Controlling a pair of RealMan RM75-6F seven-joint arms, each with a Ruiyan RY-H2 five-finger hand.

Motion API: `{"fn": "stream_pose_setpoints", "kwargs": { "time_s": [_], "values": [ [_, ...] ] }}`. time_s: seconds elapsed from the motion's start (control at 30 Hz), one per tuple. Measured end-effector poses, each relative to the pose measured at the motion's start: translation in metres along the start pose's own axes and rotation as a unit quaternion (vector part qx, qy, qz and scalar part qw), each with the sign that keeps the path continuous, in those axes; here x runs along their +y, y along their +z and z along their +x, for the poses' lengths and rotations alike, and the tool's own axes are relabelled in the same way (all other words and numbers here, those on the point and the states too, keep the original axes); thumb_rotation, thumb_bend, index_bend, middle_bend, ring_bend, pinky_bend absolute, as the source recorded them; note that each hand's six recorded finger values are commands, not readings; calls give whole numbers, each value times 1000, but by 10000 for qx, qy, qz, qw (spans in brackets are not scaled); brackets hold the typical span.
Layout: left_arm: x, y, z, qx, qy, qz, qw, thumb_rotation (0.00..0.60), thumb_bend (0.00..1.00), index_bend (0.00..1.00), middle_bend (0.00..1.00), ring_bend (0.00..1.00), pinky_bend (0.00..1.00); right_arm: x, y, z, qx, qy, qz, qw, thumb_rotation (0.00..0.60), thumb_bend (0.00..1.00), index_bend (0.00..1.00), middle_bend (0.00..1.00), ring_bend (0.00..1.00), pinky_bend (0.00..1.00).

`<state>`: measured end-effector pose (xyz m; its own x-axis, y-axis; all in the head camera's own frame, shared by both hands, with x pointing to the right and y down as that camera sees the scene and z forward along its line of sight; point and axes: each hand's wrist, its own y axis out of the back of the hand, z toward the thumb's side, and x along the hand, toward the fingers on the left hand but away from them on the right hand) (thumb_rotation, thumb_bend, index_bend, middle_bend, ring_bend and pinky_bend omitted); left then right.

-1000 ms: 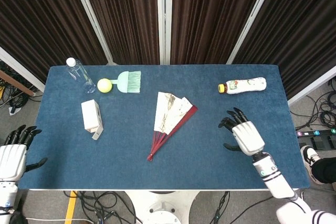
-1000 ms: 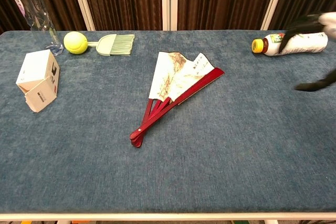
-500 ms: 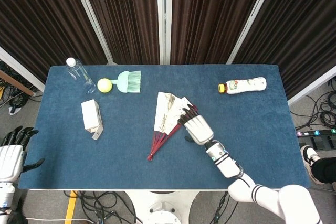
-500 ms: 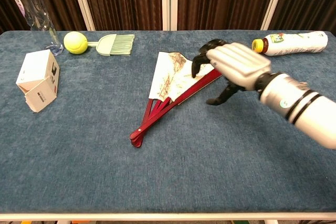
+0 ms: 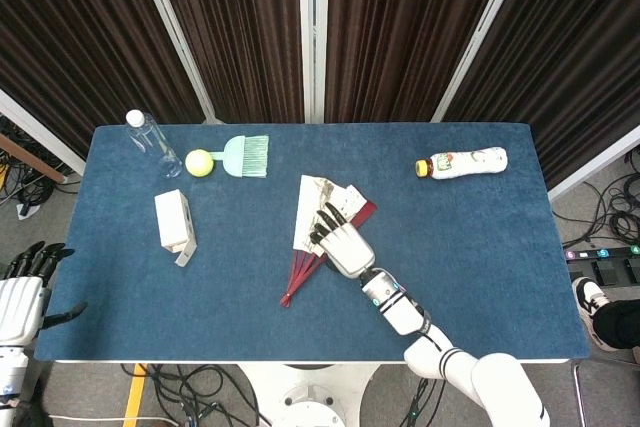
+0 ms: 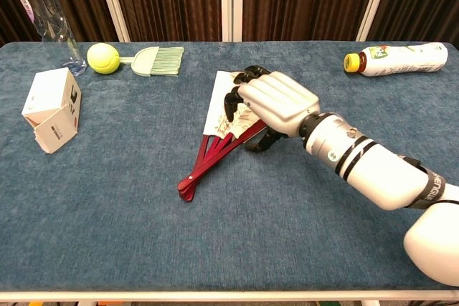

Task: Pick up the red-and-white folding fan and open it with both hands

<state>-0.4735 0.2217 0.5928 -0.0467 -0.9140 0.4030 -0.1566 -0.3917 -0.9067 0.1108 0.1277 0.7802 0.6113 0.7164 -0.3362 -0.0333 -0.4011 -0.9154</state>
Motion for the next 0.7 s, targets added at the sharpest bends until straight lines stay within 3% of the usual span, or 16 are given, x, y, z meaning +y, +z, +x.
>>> {"fn": "stream_pose_setpoints", "kwargs": {
  "time_s": [0.2, 0.47, 0.7],
  "values": [
    [-1, -3, -1, 36, -21, -69, 10000, 600, 5, 216, 153, 80, 146, -5, 6, -6, 58, 17, 175, 9998, 600, 117, 450, 358, 125, 46],
    [-1, -4, 0, 35, -6, -103, 9999, 600, 2, 216, 153, 80, 146, -6, 6, -12, 108, 35, 337, 9994, 600, 300, 472, 372, 142, 47],
    [-1, -4, 1, 44, 14, -103, 9999, 600, 3, 216, 153, 80, 146, 1, -2, -16, 55, -69, 312, 9995, 600, 309, 473, 370, 142, 47]
  ]
}}
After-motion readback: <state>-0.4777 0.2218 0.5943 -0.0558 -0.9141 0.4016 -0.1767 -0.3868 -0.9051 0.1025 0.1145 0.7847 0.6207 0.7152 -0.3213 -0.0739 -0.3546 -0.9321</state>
